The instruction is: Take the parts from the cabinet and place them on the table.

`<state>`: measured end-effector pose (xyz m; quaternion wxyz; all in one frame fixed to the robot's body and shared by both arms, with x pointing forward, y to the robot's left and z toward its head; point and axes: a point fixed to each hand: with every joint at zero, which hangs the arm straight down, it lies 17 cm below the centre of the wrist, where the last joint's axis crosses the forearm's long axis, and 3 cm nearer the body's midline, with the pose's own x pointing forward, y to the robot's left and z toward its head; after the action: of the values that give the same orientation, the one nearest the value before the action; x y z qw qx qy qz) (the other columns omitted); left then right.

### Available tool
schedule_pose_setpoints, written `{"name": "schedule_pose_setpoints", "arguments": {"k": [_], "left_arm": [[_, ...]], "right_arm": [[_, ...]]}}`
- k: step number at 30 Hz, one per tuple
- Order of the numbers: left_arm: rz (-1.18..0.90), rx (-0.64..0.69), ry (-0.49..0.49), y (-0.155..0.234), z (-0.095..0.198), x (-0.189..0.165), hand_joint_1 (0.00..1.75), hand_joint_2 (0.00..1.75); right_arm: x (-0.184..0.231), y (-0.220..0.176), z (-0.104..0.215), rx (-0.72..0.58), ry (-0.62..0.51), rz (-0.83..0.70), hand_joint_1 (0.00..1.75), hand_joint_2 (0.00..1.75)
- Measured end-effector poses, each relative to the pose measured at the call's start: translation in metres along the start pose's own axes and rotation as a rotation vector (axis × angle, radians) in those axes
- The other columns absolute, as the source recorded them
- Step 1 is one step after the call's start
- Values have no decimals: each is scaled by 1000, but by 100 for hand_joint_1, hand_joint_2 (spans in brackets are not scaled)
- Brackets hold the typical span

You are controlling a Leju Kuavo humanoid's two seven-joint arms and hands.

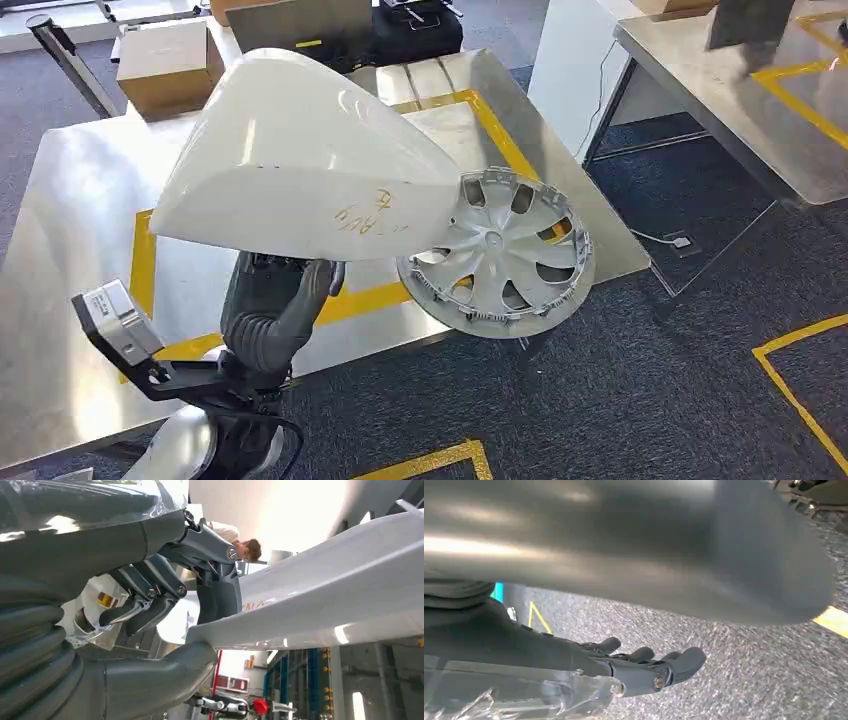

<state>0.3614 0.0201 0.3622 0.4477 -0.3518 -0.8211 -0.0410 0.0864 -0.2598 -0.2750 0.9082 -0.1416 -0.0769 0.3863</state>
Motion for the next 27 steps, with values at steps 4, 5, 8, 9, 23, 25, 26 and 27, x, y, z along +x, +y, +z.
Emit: {"name": "schedule_pose_setpoints", "arguments": {"k": [4,5,8,9,23,25,26,27], "left_arm": [[-16,19,-7,8,-1,2,175,175],[-18,22,-7,10,-1,3,175,175],[-21,31,-8,13,-1,3,175,175],[-23,33,-8,14,-1,3,175,175],[-109,220,20,75,13,-1,175,175],[-131,289,30,98,21,-2,175,175],[-140,322,34,109,25,-2,175,175],[-148,361,37,122,31,-1,175,175]], "right_arm": [[0,0,0,-1,0,0,0,0],[0,0,0,-1,0,-1,0,0],[0,0,0,-1,-1,-1,0,0],[0,0,0,-1,-1,0,0,0],[-2,0,0,-2,9,-3,0,0],[-2,0,0,-3,13,-4,0,0],[-3,-1,0,-5,15,-4,0,0],[-3,-1,0,-6,16,-5,0,0]]}}
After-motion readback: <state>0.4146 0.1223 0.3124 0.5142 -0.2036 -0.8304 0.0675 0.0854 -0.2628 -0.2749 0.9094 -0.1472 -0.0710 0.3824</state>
